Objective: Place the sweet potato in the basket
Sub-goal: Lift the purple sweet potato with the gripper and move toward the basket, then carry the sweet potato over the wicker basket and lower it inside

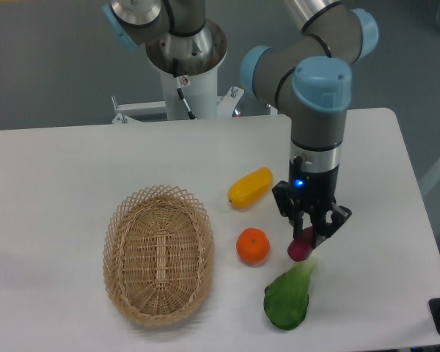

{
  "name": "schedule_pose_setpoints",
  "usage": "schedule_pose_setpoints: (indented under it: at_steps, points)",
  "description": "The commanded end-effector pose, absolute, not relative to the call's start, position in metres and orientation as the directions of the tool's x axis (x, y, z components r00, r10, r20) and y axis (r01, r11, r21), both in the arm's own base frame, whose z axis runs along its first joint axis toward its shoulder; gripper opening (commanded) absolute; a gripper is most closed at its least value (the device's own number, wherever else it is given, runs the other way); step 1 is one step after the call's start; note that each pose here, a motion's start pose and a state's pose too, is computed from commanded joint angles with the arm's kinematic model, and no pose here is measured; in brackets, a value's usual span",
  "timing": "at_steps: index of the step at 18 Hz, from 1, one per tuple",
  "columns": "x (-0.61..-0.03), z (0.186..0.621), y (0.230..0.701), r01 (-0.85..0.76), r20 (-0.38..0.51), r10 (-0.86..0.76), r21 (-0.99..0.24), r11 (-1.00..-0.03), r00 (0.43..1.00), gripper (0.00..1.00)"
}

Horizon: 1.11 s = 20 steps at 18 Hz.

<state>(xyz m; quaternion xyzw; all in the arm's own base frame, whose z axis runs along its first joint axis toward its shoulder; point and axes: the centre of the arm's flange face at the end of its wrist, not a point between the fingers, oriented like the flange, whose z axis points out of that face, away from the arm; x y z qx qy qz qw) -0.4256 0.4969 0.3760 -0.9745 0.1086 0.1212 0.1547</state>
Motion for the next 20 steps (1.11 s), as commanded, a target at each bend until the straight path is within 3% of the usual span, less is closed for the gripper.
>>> schedule_pose_setpoints:
  at_steps: [8, 14, 20]
  points:
    - [-0.334, 0.368, 0.524, -0.206, -0.223, -0.146, -0.275, -0.939, 0.964, 0.3]
    - [-0.266, 0.318, 0.564, -0.238, -0.181, -0.204, -0.189, -0.953, 0.962, 0.3]
    - [-0.203, 0.279, 0.597, -0.287, -0.207, -0.266, -0.075, -0.955, 0.941, 0.31]
